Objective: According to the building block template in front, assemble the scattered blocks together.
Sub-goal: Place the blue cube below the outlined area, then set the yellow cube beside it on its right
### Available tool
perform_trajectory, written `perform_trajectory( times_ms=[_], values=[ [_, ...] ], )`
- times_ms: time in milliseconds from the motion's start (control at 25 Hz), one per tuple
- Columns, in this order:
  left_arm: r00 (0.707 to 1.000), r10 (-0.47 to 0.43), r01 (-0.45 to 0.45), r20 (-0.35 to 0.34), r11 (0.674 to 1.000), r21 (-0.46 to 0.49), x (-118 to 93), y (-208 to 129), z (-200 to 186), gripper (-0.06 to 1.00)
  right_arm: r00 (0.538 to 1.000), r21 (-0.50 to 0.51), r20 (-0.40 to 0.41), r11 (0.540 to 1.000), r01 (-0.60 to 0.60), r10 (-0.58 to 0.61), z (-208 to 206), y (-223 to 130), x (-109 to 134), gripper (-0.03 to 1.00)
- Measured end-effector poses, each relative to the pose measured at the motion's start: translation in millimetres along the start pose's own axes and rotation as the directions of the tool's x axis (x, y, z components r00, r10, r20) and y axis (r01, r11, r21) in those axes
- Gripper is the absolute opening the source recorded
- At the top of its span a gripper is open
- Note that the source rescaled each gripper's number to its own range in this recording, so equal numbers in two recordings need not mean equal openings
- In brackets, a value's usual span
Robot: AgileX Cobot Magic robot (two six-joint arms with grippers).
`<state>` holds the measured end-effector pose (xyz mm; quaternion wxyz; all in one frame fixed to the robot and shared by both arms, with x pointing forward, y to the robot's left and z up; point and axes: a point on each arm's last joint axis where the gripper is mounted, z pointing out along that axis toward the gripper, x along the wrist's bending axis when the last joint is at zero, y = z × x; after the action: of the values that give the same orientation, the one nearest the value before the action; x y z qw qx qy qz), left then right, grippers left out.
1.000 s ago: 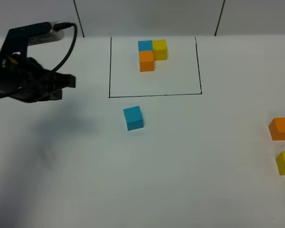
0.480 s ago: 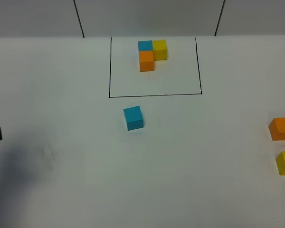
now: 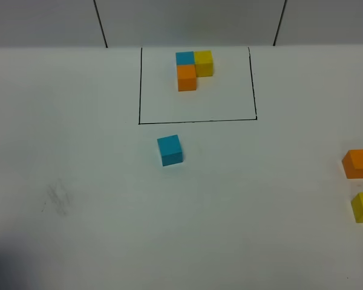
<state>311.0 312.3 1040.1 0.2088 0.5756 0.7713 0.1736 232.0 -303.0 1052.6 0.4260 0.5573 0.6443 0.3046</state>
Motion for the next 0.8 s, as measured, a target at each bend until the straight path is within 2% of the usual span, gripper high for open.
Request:
perform_trajectory(
  times_ms=[160,400,800],
  values=[
    [0.999,-0.008,0.007,-0.034,0.999,-0.039,2.1,-17.5,-8.6,0.00,1.000,0.000,0.000,1.000,0.000,0.000,0.0,0.0,0.0,0.00],
    [0.999,0.003,-0.008,-0.038,0.991,-0.136,0.1,-28.4,-19.8,0.00,1.000,0.000,0.000,1.000,0.000,0.000,0.0,0.0,0.0,0.00],
    [0.999,0.006,-0.012,-0.043,0.989,-0.147,0.3,-29.6,-21.0,0.00,1.000,0.000,0.000,1.000,0.000,0.000,0.0,0.0,0.0,0.00]
  ],
)
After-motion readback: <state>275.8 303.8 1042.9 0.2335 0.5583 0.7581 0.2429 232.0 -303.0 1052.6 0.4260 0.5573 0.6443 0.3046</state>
